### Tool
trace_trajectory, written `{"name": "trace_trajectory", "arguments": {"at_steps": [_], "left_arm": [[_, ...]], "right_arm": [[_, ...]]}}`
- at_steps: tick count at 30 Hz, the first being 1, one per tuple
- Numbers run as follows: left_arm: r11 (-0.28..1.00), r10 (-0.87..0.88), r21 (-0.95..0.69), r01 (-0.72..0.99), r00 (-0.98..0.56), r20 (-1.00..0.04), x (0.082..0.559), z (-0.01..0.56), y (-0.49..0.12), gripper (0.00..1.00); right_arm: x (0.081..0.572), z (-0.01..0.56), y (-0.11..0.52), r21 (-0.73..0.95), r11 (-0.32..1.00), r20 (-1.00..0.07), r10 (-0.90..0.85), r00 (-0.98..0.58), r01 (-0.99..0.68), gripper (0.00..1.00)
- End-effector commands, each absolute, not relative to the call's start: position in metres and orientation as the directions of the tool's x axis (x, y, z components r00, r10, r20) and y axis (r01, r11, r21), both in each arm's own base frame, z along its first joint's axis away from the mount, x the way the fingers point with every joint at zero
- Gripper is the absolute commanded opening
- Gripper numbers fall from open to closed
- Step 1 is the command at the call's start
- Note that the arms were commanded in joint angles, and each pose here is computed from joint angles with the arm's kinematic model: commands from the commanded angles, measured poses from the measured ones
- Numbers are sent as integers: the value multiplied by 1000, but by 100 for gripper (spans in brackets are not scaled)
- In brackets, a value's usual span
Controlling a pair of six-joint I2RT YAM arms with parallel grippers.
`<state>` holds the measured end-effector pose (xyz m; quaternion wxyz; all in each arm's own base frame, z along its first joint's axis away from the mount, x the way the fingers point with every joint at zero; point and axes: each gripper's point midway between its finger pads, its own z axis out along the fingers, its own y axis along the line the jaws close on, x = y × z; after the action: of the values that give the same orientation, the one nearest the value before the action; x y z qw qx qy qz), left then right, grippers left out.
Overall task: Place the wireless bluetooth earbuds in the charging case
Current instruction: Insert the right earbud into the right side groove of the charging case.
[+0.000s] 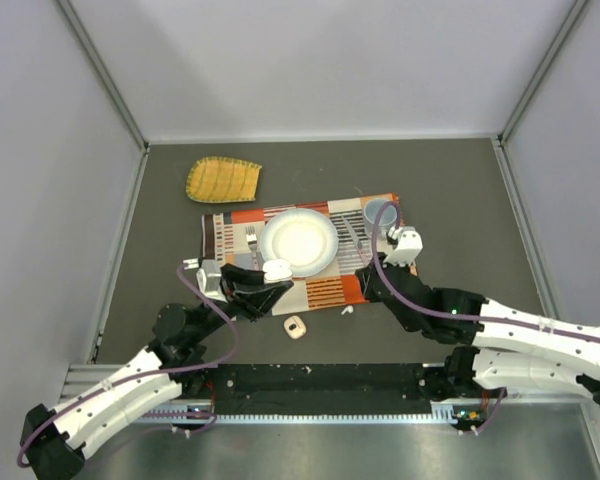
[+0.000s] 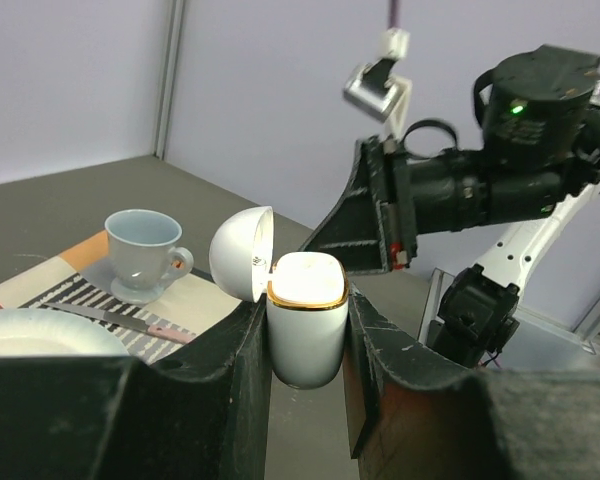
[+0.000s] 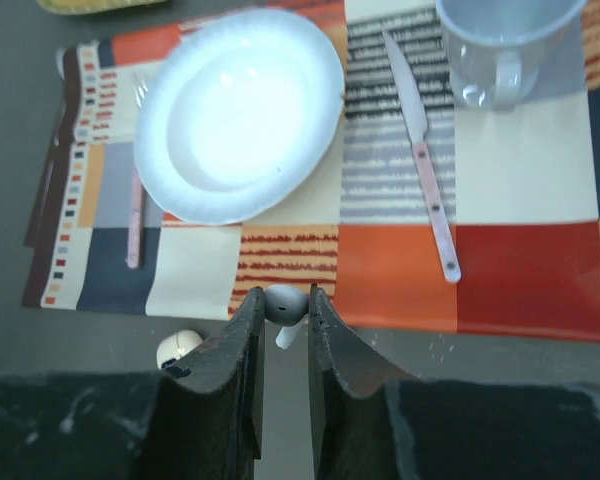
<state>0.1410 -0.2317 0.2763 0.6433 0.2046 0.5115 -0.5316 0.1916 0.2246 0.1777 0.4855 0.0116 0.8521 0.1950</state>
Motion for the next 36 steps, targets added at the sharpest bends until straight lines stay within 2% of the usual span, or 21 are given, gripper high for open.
{"name": "trace_trajectory", "arguments": {"at_steps": [1,9,16,22,36], "left_arm": [[340,-528,-268,901,-53,-848,140,307,-229,0],[323,-504,-276,905,-82,-860,141,305,-237,0],[330,-501,-282,901,-86,-861,144,304,-238,0],[343,-510,-284,895,-77,-857,148,308,-237,0],[320,-523,-233,918,-33,-852,143,313,-240,0]], "right_arm": [[205,252,220,280,934,-935,213,-283,-221,0],[191,345,241,244,902,-970,226,-91,-355,0],[170,393,274,172,866,-979,201,12,-470,0],[152,396,302,101,845,-984,164,74,-526,0],[140,383,336,164,795,-972,230,41,-584,0]]}}
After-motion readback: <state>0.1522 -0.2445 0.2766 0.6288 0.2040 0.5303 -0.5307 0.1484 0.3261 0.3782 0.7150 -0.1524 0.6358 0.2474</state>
